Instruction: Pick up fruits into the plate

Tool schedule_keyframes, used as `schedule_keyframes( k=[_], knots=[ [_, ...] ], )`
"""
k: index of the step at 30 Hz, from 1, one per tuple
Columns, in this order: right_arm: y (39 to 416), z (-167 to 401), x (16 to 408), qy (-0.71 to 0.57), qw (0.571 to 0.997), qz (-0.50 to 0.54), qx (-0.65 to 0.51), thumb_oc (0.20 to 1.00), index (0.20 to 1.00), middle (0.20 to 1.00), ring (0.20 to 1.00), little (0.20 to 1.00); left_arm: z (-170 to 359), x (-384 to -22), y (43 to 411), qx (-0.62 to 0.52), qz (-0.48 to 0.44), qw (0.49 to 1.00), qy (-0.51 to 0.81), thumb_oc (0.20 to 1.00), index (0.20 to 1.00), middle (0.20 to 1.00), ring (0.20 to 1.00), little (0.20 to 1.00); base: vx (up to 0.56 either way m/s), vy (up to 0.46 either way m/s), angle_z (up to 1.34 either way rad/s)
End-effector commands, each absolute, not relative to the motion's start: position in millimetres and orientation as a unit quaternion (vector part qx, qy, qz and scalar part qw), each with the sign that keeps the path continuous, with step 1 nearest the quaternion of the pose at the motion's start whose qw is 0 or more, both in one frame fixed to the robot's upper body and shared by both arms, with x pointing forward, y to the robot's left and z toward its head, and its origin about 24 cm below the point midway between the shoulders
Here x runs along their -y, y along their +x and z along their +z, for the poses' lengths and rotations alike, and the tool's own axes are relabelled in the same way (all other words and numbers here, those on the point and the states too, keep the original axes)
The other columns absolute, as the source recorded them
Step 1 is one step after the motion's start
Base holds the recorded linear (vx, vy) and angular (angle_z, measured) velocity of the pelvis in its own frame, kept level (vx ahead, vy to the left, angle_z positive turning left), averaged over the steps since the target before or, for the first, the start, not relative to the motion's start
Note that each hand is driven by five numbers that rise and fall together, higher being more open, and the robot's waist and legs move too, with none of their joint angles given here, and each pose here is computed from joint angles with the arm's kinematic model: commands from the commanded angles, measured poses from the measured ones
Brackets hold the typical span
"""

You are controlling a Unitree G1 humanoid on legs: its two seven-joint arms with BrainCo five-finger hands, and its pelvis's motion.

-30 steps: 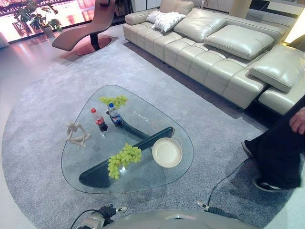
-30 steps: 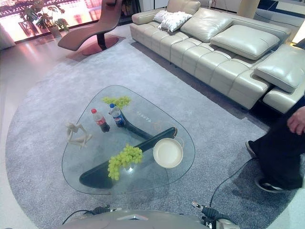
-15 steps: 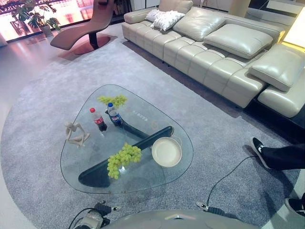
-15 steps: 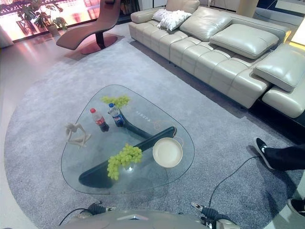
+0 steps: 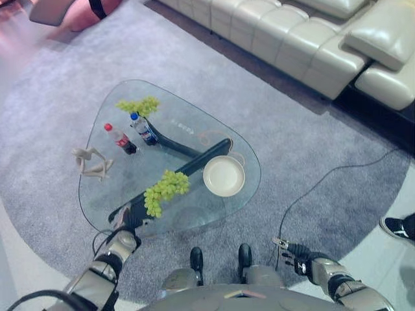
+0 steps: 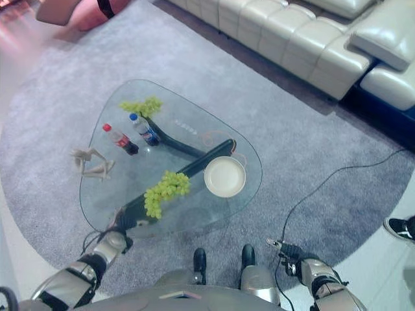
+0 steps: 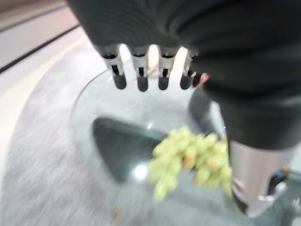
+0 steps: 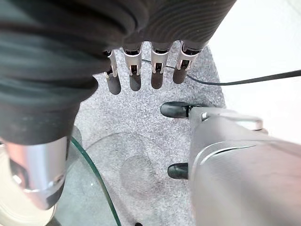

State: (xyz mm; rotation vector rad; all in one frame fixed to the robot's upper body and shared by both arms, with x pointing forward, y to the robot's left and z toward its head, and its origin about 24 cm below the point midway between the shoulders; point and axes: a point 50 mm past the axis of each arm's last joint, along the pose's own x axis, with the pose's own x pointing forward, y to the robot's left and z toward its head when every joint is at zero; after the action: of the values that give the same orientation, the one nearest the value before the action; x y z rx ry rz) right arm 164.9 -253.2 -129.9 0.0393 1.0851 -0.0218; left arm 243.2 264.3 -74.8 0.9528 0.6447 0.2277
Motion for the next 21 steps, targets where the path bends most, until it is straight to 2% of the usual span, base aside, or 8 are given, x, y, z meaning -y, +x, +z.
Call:
schedule_keyframes(
  k=[1, 6, 15, 17, 21],
  knots=[
    [189.8, -119.6, 246.3, 0.032, 0.878, -0.001, -0.477, 1.0, 1.0, 1.0, 1.0, 1.0, -43.1, -283.4, 270.6, -0.243, 0.164, 0.812, 0.505, 1.0, 1.0, 1.0, 1.0, 1.0, -0.12, -0.011, -0.16],
    [237.5, -95.2, 234.1, 0.04, 0.907, -0.002, -0.418, 1.0, 1.0, 1.0, 1.0, 1.0, 0.7, -290.2, 309.4, -0.192, 0.218, 0.8, 0.525, 1.0, 1.0, 1.0, 1.0, 1.0, -0.18, 0.02, -0.13],
    [305.5, -46.5, 202.3, 0.066, 0.945, -0.001, -0.32, 1.0, 1.0, 1.0, 1.0, 1.0, 69.1, -284.1, 357.9, -0.153, 0.274, 0.77, 0.556, 1.0, 1.0, 1.0, 1.0, 1.0, -0.13, 0.042, -0.1],
    [305.8, -46.1, 201.2, 0.066, 0.947, 0.0, -0.316, 1.0, 1.0, 1.0, 1.0, 1.0, 69.9, -284.1, 358.2, -0.153, 0.277, 0.768, 0.556, 1.0, 1.0, 1.0, 1.0, 1.0, -0.1, 0.059, -0.08],
    [281.1, -61.2, 211.8, 0.062, 0.959, 0.02, -0.275, 1.0, 1.0, 1.0, 1.0, 1.0, 71.2, -295.7, 352.3, -0.179, 0.317, 0.749, 0.553, 1.0, 1.0, 1.0, 1.0, 1.0, -0.13, 0.124, -0.14]
  ],
)
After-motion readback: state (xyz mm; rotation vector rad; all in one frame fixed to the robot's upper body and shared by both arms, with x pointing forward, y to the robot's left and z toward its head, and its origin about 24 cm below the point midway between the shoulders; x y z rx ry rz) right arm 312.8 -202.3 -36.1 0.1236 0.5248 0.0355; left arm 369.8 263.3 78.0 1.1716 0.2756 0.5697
